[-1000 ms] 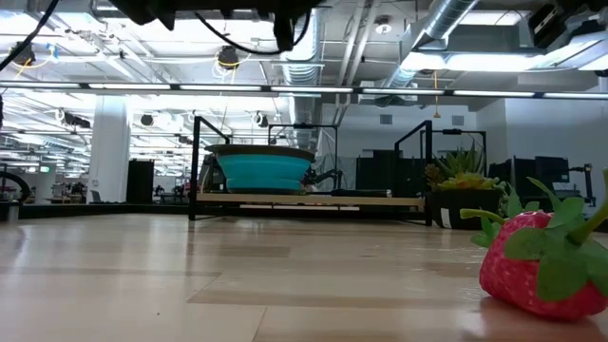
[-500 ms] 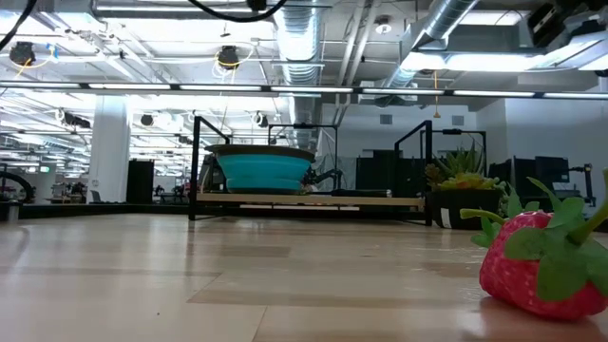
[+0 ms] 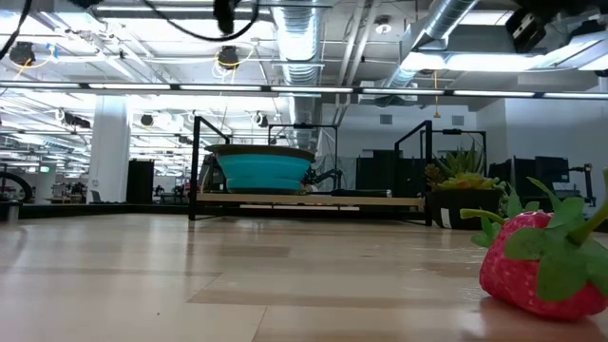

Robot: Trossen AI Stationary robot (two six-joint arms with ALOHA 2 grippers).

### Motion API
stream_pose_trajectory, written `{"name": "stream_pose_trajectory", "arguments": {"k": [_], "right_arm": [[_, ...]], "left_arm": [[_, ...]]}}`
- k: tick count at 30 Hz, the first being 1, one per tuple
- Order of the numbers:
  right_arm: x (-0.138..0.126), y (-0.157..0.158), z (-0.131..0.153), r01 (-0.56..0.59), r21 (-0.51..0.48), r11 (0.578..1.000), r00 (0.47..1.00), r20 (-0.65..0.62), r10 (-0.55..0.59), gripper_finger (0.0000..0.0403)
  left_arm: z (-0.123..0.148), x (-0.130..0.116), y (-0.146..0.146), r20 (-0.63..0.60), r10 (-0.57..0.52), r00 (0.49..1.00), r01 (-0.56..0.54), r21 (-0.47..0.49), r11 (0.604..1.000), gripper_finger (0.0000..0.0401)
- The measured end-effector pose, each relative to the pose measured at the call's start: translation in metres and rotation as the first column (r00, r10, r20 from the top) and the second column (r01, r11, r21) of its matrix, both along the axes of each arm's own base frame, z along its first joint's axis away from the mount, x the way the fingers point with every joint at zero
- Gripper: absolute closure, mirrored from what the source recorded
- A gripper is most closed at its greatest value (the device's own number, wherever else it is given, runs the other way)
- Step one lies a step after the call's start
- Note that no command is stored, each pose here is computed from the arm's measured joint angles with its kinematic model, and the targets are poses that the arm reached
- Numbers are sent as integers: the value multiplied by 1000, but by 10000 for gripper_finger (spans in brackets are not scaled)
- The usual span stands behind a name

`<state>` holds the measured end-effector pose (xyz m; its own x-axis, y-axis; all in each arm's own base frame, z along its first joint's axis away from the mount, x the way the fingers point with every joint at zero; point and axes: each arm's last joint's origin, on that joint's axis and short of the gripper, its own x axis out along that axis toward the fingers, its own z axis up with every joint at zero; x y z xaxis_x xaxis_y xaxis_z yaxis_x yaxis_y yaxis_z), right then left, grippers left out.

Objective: Pick & Place Fruit
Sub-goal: Put the pear into the basket

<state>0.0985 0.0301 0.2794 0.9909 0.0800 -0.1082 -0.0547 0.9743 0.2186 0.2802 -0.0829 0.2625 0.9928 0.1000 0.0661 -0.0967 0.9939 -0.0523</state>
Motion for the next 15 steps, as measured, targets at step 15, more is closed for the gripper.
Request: {"name": "stream_pose_trajectory", "arguments": {"k": [15], "right_arm": [[54, 22, 21, 2, -68, 998, 983, -185, -14, 403]], "left_arm": [[1, -73, 30, 113, 18, 993, -6, -104, 995, 399]]}}
